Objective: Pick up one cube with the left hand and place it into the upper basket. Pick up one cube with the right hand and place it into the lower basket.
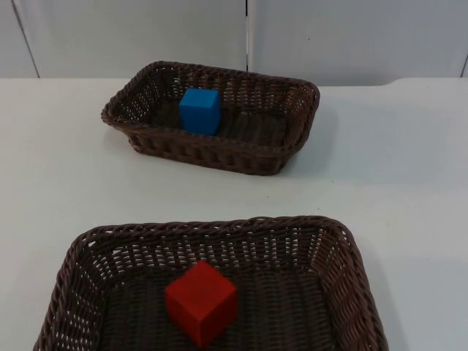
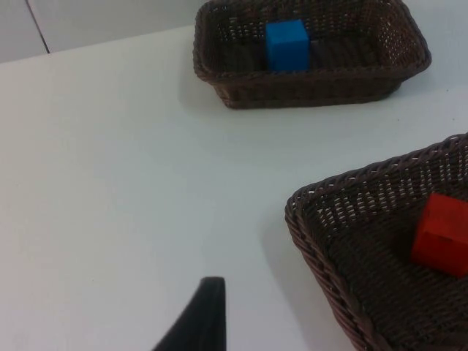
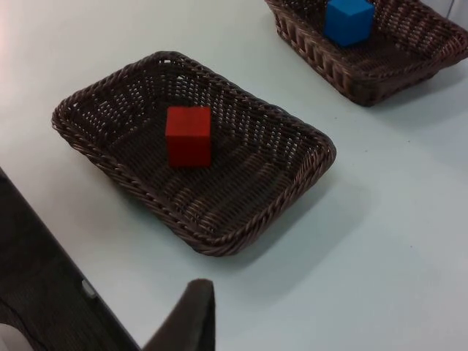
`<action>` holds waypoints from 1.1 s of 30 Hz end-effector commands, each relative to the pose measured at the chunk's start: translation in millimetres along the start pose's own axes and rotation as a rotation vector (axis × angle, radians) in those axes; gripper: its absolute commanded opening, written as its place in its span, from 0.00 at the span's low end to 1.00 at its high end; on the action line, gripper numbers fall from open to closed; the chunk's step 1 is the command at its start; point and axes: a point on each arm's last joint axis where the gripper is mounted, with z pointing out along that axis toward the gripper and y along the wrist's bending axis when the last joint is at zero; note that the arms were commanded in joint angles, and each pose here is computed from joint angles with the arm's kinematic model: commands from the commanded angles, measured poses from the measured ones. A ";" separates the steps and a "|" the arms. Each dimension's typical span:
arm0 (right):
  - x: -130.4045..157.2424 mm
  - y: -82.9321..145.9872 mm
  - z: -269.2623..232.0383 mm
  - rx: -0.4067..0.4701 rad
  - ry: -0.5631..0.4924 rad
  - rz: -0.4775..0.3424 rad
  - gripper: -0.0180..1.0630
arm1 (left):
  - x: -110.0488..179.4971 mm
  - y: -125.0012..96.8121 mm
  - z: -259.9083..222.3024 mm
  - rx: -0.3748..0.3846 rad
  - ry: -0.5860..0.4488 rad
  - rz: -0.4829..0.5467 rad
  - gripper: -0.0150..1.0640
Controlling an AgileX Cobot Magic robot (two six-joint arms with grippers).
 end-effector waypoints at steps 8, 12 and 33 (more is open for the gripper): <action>0.3 0.1 0.0 -0.005 -0.004 -0.009 0.99 | 1.1 -0.2 0.1 0.000 0.001 -0.006 0.99; 0.3 0.1 0.0 -0.005 -0.004 -0.009 0.99 | 1.1 -0.3 0.1 0.000 0.001 -0.006 0.99; 0.2 0.1 0.0 -0.005 -0.006 -0.009 0.99 | 1.1 0.1 0.1 -0.003 0.001 -0.004 0.99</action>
